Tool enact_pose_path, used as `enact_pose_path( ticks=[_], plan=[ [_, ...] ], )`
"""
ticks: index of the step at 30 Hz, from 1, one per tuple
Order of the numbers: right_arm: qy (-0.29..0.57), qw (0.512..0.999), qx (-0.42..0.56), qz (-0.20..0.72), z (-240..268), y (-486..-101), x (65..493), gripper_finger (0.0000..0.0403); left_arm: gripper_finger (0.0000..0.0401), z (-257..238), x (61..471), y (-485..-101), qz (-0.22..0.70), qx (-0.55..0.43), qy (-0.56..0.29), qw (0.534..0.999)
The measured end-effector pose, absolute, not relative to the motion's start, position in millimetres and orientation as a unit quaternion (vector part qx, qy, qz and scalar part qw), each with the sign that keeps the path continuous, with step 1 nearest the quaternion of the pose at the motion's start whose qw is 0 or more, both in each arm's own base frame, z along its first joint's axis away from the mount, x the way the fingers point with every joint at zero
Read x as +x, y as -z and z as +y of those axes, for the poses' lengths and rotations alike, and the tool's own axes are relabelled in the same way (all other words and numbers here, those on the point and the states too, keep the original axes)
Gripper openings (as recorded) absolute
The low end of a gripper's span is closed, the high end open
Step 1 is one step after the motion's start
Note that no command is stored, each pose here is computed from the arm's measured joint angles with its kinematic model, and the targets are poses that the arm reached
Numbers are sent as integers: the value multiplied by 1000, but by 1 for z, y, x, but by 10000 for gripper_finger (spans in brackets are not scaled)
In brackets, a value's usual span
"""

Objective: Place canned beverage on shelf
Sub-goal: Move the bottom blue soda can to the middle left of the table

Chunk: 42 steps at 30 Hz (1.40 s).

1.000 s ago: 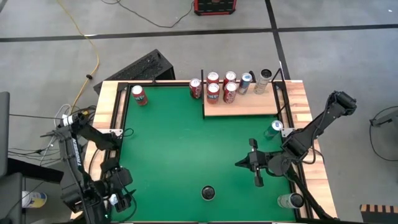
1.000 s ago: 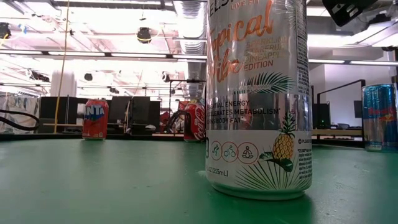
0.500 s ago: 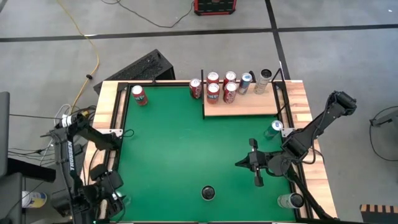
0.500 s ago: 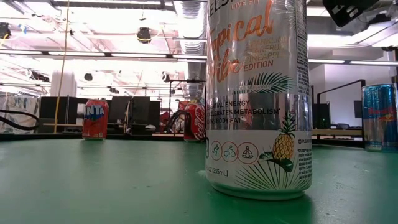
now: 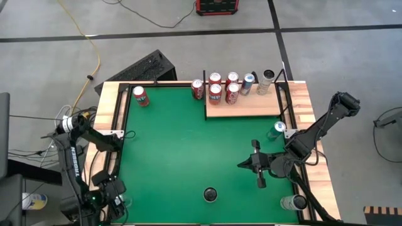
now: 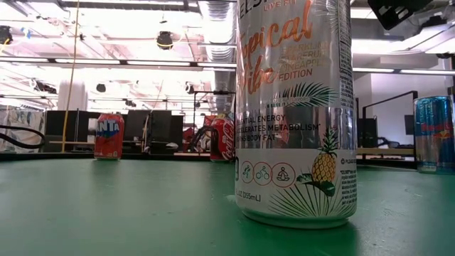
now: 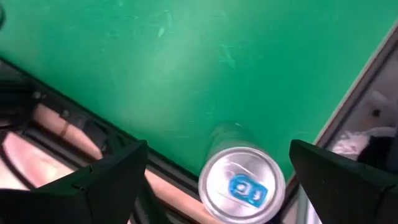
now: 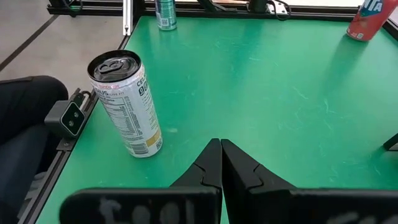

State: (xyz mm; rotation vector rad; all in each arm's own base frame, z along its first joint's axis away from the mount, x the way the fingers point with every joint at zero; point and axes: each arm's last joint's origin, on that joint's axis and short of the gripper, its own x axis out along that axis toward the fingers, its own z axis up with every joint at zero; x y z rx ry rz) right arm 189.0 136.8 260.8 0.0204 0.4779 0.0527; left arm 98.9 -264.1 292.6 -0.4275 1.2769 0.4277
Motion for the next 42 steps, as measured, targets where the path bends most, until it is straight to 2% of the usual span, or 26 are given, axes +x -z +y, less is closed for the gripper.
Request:
enact_pose_path(
  ticks=[24,34,42],
  plan=[
    [-27,971,10,237,137,-261,189,23,377,-269,87,-293,581,-233,-215,750],
    [-27,971,10,237,137,-261,189,23,377,-269,95,-265,605,-224,-197,738],
    [-27,971,10,237,137,-261,189,23,377,-267,96,-260,631,-224,-205,714]
  ],
)
